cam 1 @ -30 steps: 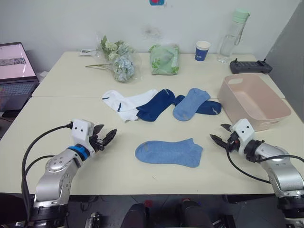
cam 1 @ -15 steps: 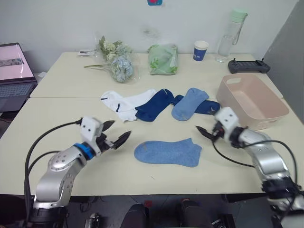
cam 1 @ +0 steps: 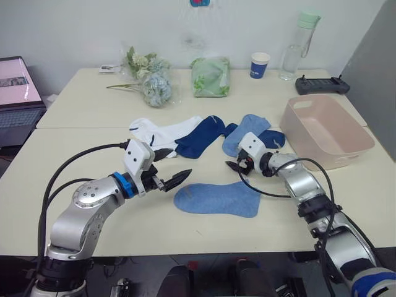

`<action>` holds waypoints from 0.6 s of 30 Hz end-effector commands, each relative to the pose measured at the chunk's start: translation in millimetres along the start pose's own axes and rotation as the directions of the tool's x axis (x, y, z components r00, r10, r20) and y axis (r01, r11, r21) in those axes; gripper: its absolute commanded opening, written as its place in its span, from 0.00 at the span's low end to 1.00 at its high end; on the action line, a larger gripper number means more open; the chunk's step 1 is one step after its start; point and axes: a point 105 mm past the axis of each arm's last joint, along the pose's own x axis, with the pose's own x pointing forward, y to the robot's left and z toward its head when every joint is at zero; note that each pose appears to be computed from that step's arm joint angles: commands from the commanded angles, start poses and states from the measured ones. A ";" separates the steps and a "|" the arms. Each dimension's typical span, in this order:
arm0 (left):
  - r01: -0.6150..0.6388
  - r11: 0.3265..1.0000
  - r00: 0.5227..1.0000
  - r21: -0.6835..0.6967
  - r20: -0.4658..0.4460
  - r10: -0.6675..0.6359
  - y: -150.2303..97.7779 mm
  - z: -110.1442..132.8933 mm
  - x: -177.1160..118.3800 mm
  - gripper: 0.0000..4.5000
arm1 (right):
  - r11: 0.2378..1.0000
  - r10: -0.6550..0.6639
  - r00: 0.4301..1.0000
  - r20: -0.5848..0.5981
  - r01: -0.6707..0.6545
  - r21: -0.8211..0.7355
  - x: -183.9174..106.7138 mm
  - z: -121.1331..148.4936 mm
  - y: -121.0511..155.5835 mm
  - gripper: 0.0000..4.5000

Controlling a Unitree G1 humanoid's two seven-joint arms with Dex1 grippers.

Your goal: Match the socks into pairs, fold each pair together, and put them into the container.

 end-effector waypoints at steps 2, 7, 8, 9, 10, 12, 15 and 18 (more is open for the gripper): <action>-0.017 1.000 0.999 0.021 0.046 0.016 0.4 10.5 -1.5 1.00 | 0.997 -0.019 1.000 0.004 0.019 0.073 1.7 2.6 -11.0 0.56; -0.016 1.000 0.999 0.014 0.047 0.015 -1.3 9.3 -0.6 1.00 | 0.997 -0.024 1.000 -0.011 0.025 0.076 1.1 -0.8 -16.2 0.15; -0.016 1.000 0.999 0.013 0.049 0.015 -1.3 9.8 -0.4 1.00 | 0.997 -0.020 1.000 -0.002 0.020 0.073 0.3 1.1 -16.8 0.10; -0.016 1.000 0.999 0.012 0.050 0.015 -1.1 10.0 -0.4 1.00 | 0.998 -0.010 1.000 0.010 0.009 0.065 -0.8 4.1 -16.4 0.01; -0.015 1.000 0.999 0.011 0.050 0.015 -0.8 10.0 -0.3 1.00 | 0.999 0.002 1.000 0.021 -0.003 0.050 -2.1 7.0 -15.6 0.00; -0.017 1.000 0.999 0.010 0.048 0.016 0.5 9.7 0.1 1.00 | 0.998 0.066 0.995 0.077 -0.066 0.004 -6.2 18.8 -7.2 0.00; -0.024 1.000 0.999 0.011 0.045 0.023 3.2 9.7 -0.5 1.00 | 0.981 0.194 0.972 0.131 -0.190 -0.044 -16.9 31.8 14.1 0.00; -0.025 1.000 0.999 0.010 0.042 0.024 6.0 10.7 -1.2 1.00 | 0.954 0.299 0.934 0.197 -0.285 -0.097 -33.7 49.6 35.9 0.00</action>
